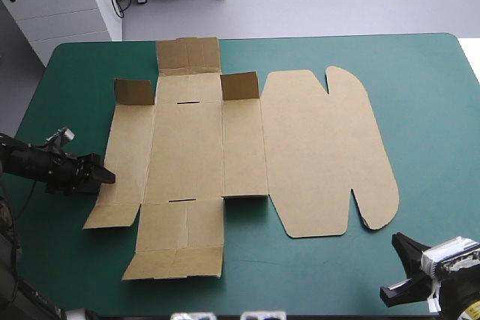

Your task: Fold the box

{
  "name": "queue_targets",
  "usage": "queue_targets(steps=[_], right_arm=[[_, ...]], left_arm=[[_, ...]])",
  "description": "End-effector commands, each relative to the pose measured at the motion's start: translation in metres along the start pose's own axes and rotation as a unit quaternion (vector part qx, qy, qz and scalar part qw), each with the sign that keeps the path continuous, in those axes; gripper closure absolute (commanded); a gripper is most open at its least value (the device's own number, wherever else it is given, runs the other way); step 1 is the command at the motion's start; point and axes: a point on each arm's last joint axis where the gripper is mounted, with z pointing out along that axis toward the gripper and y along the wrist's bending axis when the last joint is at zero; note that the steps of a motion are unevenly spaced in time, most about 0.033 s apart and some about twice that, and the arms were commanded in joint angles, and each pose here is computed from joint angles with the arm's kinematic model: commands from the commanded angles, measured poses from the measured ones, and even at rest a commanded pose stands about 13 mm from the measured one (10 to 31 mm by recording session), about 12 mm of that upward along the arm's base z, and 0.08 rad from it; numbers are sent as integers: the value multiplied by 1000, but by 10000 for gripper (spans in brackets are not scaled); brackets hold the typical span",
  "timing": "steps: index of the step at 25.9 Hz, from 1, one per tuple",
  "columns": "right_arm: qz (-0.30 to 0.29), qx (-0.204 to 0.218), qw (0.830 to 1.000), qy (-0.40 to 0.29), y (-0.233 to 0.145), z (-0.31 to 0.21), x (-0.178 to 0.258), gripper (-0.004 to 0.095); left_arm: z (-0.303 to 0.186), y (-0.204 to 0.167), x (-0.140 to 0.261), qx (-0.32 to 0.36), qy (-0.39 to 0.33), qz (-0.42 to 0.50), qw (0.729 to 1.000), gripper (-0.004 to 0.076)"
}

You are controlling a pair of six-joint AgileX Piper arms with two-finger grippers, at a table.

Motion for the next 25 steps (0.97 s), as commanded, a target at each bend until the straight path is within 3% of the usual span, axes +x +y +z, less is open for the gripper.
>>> queue_targets(steps=[1,4,5,17,25], right_arm=[[-1,2,999,-42,0,-3,-13,927],[-1,2,999,-42,0,-3,-13,927],[-1,2,999,-42,0,-3,-13,927],[-1,2,999,-42,0,-3,-13,927],[-1,2,999,-42,0,-3,-13,927]], left_arm=[[7,-5,4,37,29,-5,999,393],[7,-5,4,37,30,-5,999,561],[7,-4,3,35,26,-6,999,720],[6,-8,3,42,24,0,999,731],[3,-40,-2,73,-10,54,996,731]])
